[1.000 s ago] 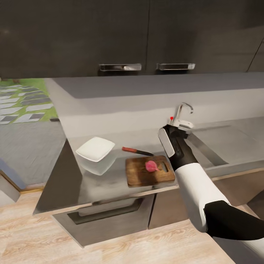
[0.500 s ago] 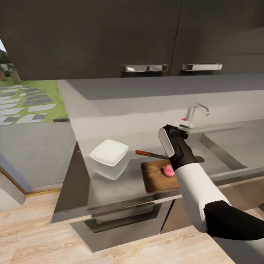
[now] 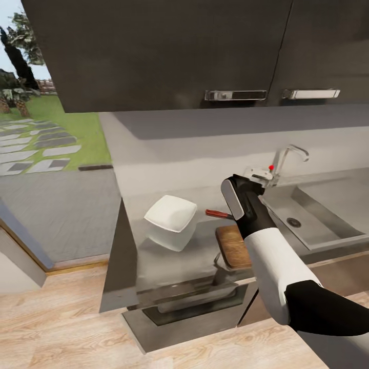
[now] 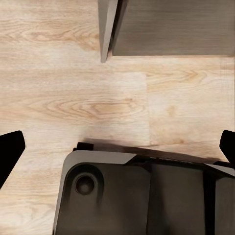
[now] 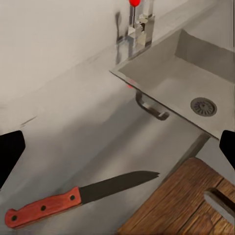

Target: In the kitchen, take the Vidalia onion out of the sink, dice it on the chopping board with the paring knife, put the diced onion into the bowl on the countertop, then place both the paring knife and the chopping board into the sink.

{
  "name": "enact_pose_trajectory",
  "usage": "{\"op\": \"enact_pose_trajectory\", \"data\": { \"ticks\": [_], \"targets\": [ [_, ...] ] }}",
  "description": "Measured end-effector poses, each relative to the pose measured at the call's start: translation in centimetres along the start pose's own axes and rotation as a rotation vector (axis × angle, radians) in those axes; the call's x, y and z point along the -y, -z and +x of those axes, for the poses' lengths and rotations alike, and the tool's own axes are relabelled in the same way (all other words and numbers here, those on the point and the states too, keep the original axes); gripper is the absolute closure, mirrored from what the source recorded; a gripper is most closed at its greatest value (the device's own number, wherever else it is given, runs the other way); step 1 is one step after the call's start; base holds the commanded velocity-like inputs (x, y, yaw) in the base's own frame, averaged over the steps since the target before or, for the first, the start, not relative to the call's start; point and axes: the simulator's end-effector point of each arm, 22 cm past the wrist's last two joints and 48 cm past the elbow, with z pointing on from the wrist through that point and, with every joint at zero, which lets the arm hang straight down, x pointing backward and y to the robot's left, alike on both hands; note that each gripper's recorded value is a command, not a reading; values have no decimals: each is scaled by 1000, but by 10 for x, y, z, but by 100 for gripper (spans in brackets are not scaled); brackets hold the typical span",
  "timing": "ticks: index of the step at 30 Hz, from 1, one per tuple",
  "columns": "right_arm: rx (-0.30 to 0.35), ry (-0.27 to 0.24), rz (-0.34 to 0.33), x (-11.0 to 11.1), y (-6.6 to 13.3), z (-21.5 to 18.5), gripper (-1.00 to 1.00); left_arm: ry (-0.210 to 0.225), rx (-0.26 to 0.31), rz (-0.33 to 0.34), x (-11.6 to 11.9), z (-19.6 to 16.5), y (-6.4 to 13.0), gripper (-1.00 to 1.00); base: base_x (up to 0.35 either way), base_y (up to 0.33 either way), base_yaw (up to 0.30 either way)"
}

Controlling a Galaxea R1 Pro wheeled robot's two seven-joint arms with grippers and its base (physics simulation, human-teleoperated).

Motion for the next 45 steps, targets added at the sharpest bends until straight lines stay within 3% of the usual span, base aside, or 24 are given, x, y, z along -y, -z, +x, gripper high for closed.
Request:
{"op": "enact_pose_trajectory", "data": {
  "ticks": [8, 19, 26, 30, 33, 36, 45],
  "targets": [
    [62, -115, 112, 25, 1, -11, -100, 0, -3, -1, -1, 1, 0, -100, 0, 13, 0],
    [86, -257, 219, 49, 5, -11, -100, 1, -17, -5, -2, 8, 0, -100, 0, 0, 0],
    [83, -281, 242, 53, 6, -8, -100, 2, -23, -7, -3, 12, 0, -100, 0, 0, 0],
    [38, -309, 232, 50, 6, 1, -100, 1, -23, -7, -3, 11, 0, -100, 0, 0, 1],
    [-9, -331, 265, 56, 8, 13, -100, 1, -23, -7, -3, 11, 0, -100, 0, 0, 102],
    [-23, -336, 299, 62, 10, 17, -100, 1, -22, -6, -3, 11, 0, -100, 0, 0, 209],
    [-27, -340, 312, 65, 13, 16, -100, 2, -17, -5, -2, 9, 0, -100, 0, 0, 253]
  ]
}}
